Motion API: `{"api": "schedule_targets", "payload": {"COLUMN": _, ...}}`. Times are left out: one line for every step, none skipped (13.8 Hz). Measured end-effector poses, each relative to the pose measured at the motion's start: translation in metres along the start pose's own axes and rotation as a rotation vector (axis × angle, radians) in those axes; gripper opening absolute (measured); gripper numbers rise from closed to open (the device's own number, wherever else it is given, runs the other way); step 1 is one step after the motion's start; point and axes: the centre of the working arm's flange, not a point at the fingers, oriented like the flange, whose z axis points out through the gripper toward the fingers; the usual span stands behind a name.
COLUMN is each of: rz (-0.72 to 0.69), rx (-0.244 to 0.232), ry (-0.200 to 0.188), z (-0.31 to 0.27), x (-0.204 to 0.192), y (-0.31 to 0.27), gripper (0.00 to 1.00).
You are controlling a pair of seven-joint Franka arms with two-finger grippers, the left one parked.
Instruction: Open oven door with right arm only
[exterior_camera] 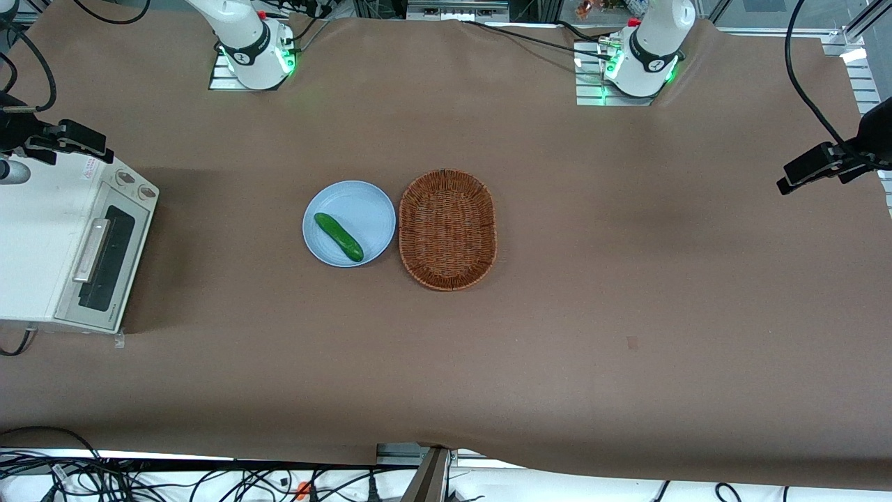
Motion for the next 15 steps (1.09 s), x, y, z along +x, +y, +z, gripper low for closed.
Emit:
{"api": "schedule_targets", "payload": {"rz": 0.000, "rx": -0.001, "ry": 0.002, "z": -0.0002, "x": 0.0003, "y": -0.0003, "gripper": 1.00}}
{"api": "schedule_targets", "payload": {"rz": 0.000, "rx": -0.002, "ry": 0.007, "z": -0.0007, "x": 0.0008, "y": -0.0002, "gripper": 1.00}}
{"api": "schedule_targets", "payload": {"rz": 0.000, "rx": -0.003, "ry": 0.012, "z": -0.0011, "x": 0.0013, "y": 0.0001, "gripper": 1.00}}
{"api": "schedule_targets", "payload": {"rz": 0.001, "rx": -0.003, "ry": 0.013, "z": -0.0010, "x": 0.0015, "y": 0.0006, "gripper": 1.00}}
{"api": "schedule_targets", "payload": {"rz": 0.002, "rx": -0.003, "ry": 0.013, "z": -0.0005, "x": 0.0019, "y": 0.0012, "gripper": 1.00}}
{"api": "schedule_targets", "payload": {"rz": 0.003, "rx": -0.003, "ry": 0.012, "z": 0.0001, "x": 0.0023, "y": 0.0018, "gripper": 1.00}}
{"api": "schedule_targets", "payload": {"rz": 0.004, "rx": -0.003, "ry": 0.011, "z": 0.0006, "x": 0.0025, "y": 0.0023, "gripper": 1.00}}
{"api": "schedule_targets", "payload": {"rz": 0.005, "rx": -0.003, "ry": 0.011, "z": 0.0007, "x": 0.0025, "y": 0.0027, "gripper": 1.00}}
{"api": "schedule_targets", "payload": {"rz": 0.005, "rx": -0.003, "ry": 0.011, "z": 0.0006, "x": 0.0026, "y": 0.0027, "gripper": 1.00}}
{"api": "schedule_targets", "payload": {"rz": 0.004, "rx": -0.003, "ry": 0.012, "z": 0.0005, "x": 0.0028, "y": 0.0023, "gripper": 1.00}}
{"api": "schedule_targets", "payload": {"rz": 0.002, "rx": -0.004, "ry": 0.015, "z": 0.0000, "x": 0.0031, "y": 0.0013, "gripper": 1.00}}
{"api": "schedule_targets", "payload": {"rz": -0.001, "rx": -0.005, "ry": 0.019, "z": -0.0010, "x": 0.0036, "y": -0.0002, "gripper": 1.00}}
{"api": "schedule_targets", "payload": {"rz": -0.003, "rx": -0.005, "ry": 0.022, "z": -0.0020, "x": 0.0038, "y": -0.0015, "gripper": 1.00}}
{"api": "schedule_targets", "payload": {"rz": -0.004, "rx": -0.006, "ry": 0.024, "z": -0.0029, "x": 0.0039, "y": -0.0022, "gripper": 1.00}}
{"api": "schedule_targets", "payload": {"rz": -0.005, "rx": -0.006, "ry": 0.025, "z": -0.0034, "x": 0.0039, "y": -0.0026, "gripper": 1.00}}
